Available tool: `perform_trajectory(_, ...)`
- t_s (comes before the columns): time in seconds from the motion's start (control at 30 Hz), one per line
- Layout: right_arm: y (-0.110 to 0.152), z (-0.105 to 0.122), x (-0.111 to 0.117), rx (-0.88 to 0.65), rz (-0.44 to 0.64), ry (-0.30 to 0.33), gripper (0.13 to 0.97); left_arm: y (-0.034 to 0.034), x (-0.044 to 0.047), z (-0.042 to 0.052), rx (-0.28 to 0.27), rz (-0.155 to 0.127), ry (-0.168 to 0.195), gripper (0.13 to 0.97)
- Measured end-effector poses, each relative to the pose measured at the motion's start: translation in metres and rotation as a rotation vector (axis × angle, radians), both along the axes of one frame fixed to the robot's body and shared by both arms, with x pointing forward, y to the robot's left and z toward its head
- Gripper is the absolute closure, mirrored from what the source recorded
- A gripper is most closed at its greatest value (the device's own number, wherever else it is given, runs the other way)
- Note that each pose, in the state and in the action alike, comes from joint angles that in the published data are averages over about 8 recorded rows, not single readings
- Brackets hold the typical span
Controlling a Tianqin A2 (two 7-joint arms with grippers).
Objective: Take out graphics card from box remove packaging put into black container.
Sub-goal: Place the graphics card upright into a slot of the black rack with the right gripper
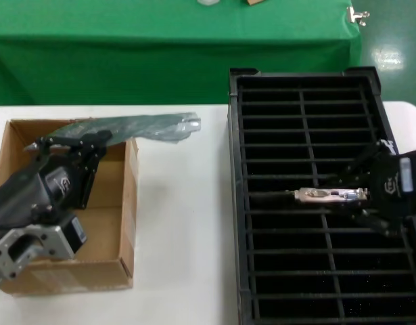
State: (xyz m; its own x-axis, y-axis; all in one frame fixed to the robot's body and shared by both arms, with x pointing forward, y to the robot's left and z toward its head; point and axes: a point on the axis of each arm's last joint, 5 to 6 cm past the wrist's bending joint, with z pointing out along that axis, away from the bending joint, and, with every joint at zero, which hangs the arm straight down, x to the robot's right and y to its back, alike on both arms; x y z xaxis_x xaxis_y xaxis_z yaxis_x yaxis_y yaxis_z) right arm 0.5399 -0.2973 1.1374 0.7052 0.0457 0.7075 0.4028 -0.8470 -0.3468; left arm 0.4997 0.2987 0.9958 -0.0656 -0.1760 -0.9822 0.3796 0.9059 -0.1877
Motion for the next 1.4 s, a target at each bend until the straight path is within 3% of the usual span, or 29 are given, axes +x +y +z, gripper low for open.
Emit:
perform_trajectory(0.27,0.037,0.021,0.008,-0.155,-0.07,0.121,0.907,0.0,0.0,0.0,0.0,0.0,0.0,0.958)
perform_trajectory(0.6,0.076,0.041,0.013,-0.283,-0.125,0.202,0.907,0.0,0.0,0.0,0.0,0.0,0.0,0.958)
perform_trajectory(1.4,0.11,0.033,0.047,-0.376,-0.161,0.243,0.907,0.0,0.0,0.0,0.0,0.0,0.0,0.958)
